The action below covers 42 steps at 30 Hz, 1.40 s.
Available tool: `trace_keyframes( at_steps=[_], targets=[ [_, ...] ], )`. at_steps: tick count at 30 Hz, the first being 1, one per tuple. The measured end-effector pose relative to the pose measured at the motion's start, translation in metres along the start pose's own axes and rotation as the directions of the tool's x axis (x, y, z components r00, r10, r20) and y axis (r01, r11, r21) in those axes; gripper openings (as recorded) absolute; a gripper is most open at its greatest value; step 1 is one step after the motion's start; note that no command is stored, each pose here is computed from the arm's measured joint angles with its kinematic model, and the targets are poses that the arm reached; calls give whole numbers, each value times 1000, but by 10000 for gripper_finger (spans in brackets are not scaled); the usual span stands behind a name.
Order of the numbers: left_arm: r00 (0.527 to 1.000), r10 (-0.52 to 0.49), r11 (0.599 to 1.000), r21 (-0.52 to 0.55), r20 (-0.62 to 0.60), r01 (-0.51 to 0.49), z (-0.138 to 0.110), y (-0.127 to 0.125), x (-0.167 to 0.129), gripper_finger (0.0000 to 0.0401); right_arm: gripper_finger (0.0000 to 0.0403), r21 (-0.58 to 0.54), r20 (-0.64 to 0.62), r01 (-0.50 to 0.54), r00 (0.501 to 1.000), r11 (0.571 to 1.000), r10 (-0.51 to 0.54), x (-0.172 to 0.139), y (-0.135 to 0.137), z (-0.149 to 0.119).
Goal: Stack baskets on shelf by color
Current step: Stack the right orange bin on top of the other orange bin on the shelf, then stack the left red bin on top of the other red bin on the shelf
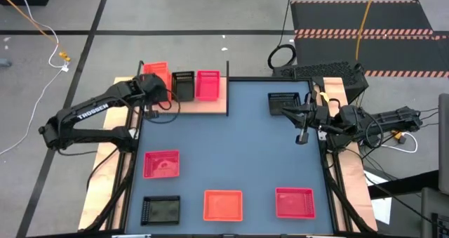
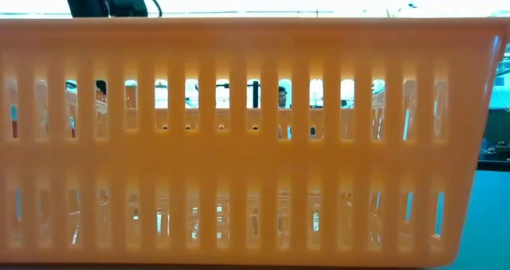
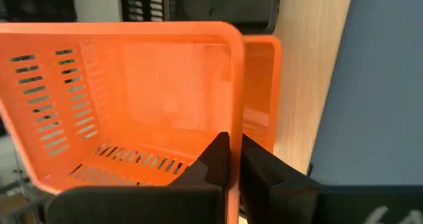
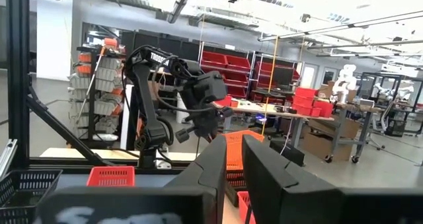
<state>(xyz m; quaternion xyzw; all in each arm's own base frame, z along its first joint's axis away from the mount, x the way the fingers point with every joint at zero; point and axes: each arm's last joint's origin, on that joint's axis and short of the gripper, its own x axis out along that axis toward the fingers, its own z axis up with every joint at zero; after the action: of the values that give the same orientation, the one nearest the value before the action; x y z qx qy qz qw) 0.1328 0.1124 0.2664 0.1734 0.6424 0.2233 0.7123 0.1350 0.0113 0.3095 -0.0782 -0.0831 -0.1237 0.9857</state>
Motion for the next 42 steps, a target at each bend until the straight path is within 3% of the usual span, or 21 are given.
trace_keyframes(
  at_steps=[11, 20, 25, 32, 35, 37, 38, 40, 42],
  targets=[
    [997, -58, 997, -50, -46, 56, 5, 2, 15, 17, 45, 0, 0, 0, 1000, 1000, 0, 0, 0, 0],
    [994, -75, 997, -19, -74, 74, 2, 0, 15, 118, 45, 0, 0, -1, 1000, 1000, 1, 0, 0, 0],
    [995, -42, 999, -13, -94, 41, 2, 0, 14, 154, 45, -4, 0, -2, 1000, 1000, 2, 0, 0, 0],
    [994, 1, 999, -54, -109, -7, 10, 3, -17, 172, 45, -7, 0, -2, 1000, 1000, 2, 0, 0, 0],
    [997, -29, 986, -167, -65, 18, 15, 2, -39, 172, 45, -3, 0, -2, 1000, 1000, 2, 0, 0, 0],
    [993, -114, 930, -350, 20, 114, 21, -1, -50, 172, 45, 10, 0, -2, 1000, 1000, 2, 0, 0, 0],
    [980, -181, 863, -466, 77, 196, 24, -4, -54, 172, 45, 16, 0, -2, 1000, 1000, 2, 0, 0, 0],
    [933, -319, 665, -662, 168, 347, 31, -13, -59, 173, 45, 28, 0, -3, 1000, 1000, 3, 0, 0, 0],
    [873, -441, 502, -749, 208, 432, 35, -29, -61, 172, 45, 53, 1, -2, 1000, 999, 2, 0, 0, 0]
  ],
)
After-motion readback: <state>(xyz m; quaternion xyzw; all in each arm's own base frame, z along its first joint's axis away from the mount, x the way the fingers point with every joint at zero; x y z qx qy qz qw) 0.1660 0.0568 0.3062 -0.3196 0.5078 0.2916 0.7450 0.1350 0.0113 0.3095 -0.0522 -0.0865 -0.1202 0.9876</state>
